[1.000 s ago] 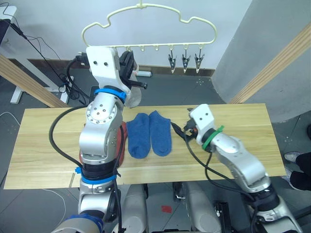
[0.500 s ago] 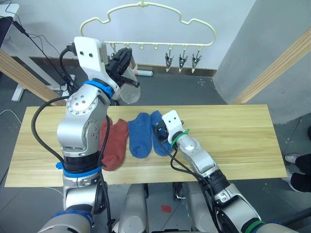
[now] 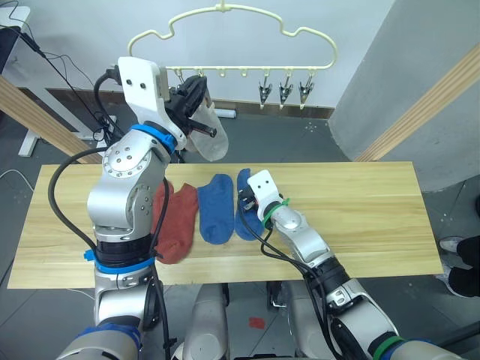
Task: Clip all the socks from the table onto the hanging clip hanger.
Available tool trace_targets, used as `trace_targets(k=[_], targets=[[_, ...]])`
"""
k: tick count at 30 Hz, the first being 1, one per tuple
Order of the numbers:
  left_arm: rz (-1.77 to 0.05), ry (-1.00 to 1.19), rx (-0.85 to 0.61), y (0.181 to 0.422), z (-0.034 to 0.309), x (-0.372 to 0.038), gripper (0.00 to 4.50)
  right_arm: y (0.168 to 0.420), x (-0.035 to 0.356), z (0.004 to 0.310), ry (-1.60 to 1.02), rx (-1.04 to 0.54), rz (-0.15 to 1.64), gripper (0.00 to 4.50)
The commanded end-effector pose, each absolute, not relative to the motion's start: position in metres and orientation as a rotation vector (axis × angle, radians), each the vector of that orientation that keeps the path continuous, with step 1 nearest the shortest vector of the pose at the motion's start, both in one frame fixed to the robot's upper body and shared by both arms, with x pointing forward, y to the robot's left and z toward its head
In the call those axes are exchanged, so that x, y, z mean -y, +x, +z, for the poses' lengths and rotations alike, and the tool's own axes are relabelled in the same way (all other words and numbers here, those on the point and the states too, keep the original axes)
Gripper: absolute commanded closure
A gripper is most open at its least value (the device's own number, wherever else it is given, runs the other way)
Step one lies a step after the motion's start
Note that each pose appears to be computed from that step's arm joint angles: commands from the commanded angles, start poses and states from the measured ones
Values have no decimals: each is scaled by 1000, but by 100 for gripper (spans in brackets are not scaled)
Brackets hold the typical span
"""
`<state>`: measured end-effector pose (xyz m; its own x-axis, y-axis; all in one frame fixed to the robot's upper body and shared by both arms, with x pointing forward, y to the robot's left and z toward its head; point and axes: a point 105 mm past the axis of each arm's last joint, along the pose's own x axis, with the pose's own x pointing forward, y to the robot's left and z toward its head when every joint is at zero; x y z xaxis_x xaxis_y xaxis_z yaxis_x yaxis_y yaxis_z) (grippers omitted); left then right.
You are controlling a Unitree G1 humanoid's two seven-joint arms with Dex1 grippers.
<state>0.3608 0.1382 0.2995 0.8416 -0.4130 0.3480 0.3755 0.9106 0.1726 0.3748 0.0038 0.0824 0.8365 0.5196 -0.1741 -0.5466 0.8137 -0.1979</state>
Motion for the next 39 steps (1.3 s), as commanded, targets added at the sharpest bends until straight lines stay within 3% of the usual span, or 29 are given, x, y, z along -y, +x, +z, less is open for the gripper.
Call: trace_targets(k=[1,7,10,20,39], targets=[[-481,95,454,348,315,-137,450,361,-3,117,-288,38,641,446],[-552,45,455,347,324,-142,450,352,-14,170,-359,254,765,446],[-566,46,456,347,329,-146,450,357,-23,183,-355,295,800,446],[-597,6,445,346,336,-146,450,373,-57,208,-348,392,865,446],[-621,7,432,343,330,-139,450,381,-65,234,-361,505,843,446]])
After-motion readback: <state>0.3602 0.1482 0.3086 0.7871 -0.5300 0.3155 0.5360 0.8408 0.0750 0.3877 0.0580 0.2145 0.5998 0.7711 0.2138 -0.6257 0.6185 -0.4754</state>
